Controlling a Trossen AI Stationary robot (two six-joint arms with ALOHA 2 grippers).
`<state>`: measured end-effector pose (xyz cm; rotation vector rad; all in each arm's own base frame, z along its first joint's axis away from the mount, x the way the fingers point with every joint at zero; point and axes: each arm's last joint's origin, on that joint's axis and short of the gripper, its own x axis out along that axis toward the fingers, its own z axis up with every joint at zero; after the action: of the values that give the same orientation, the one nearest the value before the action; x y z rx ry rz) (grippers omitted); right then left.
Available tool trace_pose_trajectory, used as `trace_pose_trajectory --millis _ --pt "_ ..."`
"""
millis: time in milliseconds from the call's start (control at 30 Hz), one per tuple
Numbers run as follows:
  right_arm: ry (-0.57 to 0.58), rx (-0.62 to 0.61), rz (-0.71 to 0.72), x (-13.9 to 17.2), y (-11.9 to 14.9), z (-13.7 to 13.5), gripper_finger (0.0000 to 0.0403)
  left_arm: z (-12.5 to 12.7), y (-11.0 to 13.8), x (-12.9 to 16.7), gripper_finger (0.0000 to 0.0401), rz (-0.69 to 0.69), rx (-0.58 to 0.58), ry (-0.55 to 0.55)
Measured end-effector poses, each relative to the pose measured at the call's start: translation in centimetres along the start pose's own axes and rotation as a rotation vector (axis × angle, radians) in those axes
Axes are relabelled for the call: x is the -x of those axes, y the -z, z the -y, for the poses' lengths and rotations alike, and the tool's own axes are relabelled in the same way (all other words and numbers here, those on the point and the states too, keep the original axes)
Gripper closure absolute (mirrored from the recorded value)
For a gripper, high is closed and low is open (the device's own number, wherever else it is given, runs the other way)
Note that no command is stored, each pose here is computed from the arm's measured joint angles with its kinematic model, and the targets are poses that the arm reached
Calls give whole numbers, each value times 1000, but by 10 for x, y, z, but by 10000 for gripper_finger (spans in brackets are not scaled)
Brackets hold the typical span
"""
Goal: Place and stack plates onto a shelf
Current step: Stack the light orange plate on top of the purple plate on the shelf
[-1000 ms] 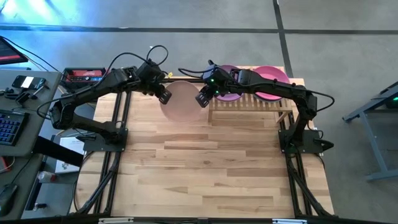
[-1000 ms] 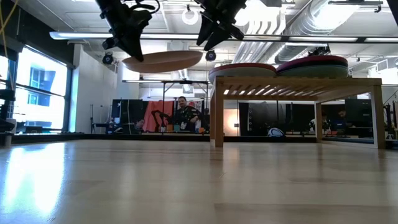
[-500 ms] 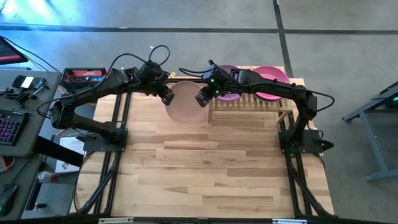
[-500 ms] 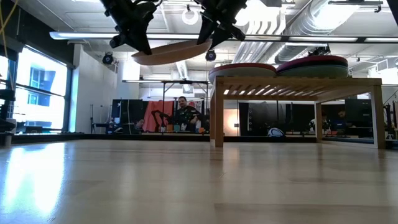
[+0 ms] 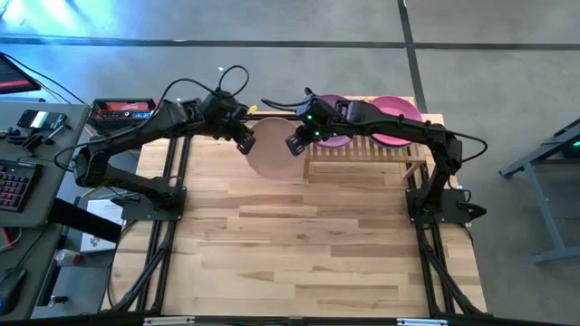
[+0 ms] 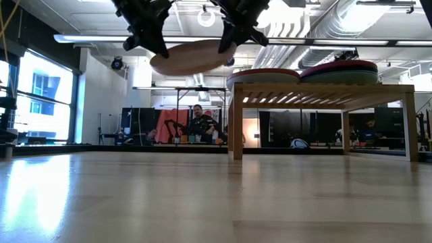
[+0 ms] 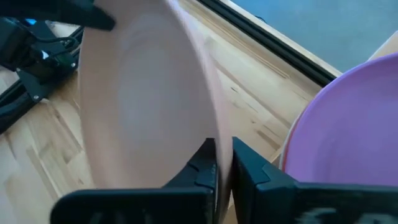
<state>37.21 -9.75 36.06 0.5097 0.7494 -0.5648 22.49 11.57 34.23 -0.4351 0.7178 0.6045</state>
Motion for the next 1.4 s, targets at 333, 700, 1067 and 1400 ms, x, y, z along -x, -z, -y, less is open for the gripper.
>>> trace_pose_trajectory --millis 333,700,1067,1400 --pt "5 -19 -37 0 3 1 400 2 0 0 336 -10 -63 57" --pt "56 -13 -107 14 10 10 402 0 -5 3 294 34 -22 77" --pt "108 -37 -32 62 -6 54 403 -8 -12 18 293 144 5 76" --pt "92 -136 30 96 -30 144 402 -8 -12 18 293 140 -21 76"
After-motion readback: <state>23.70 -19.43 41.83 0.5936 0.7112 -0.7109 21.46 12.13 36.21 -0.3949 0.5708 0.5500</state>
